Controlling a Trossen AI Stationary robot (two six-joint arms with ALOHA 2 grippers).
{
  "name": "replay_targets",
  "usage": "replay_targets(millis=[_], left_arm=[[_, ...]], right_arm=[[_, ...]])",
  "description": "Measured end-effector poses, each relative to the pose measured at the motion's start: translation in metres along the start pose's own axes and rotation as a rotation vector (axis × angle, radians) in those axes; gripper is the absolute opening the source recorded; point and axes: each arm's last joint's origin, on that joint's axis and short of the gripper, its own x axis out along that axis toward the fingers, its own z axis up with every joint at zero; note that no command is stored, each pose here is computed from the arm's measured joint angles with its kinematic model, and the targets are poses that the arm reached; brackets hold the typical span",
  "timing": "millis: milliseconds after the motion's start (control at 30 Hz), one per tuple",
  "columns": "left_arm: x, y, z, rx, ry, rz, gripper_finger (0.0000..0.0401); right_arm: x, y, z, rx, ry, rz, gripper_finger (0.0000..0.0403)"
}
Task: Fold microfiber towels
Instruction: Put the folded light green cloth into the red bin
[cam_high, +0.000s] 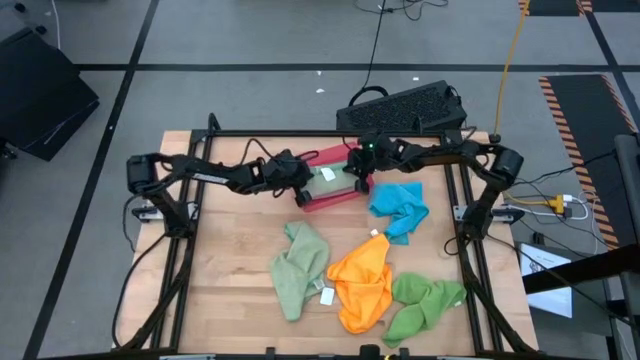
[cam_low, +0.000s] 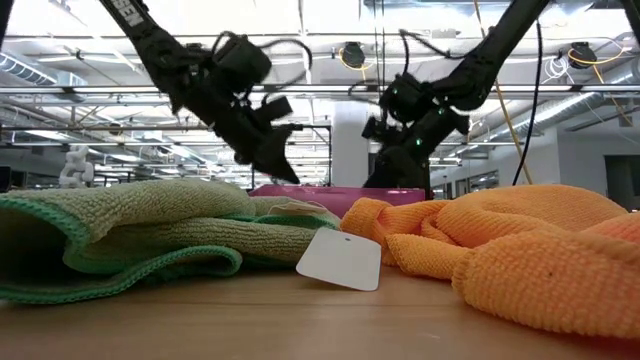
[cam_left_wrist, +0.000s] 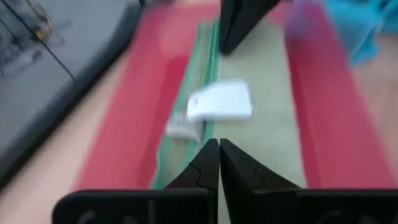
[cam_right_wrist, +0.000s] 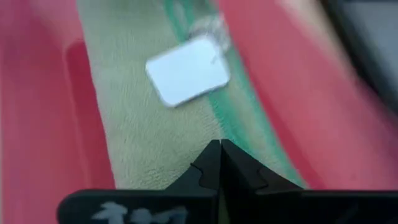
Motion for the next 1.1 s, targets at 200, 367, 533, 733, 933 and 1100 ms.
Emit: replay_targets(millis=[200, 367, 533, 733, 933, 1100], left_arm=[[-0.021, -0.008, 0.023, 0.039, -0.141, -0.071, 0.0003], [-0.007, -0.016, 0.014, 0.052, -0.118, -0.112, 0.0015], [0.014, -0.014, -0.007, -0.003, -0.017, -0.103, 0.0006], [0.027, -0.011, -0.023, -0.057, 0.065, -0.092, 0.0014], [0.028, -0.009, -0.024, -0.07, 0.07, -0.087, 0.0014], [0.009, -0.006, -0.005, -0.044, -0.004, -0.085, 0.0005]], right_arm=[[-0.021, 0.001, 0.02, -0.02, -0.102, 0.0, 0.0003], [-0.009, 0.006, 0.017, -0.003, -0.123, 0.08, 0.0001], [0.01, 0.01, 0.004, 0.008, -0.074, 0.109, 0.0001], [0.023, 0.006, -0.012, 0.035, -0.008, 0.099, 0.0], [0.024, 0.004, -0.014, 0.03, -0.002, 0.092, 0.0], [0.009, 0.003, 0.0, 0.011, -0.054, 0.065, 0.0]])
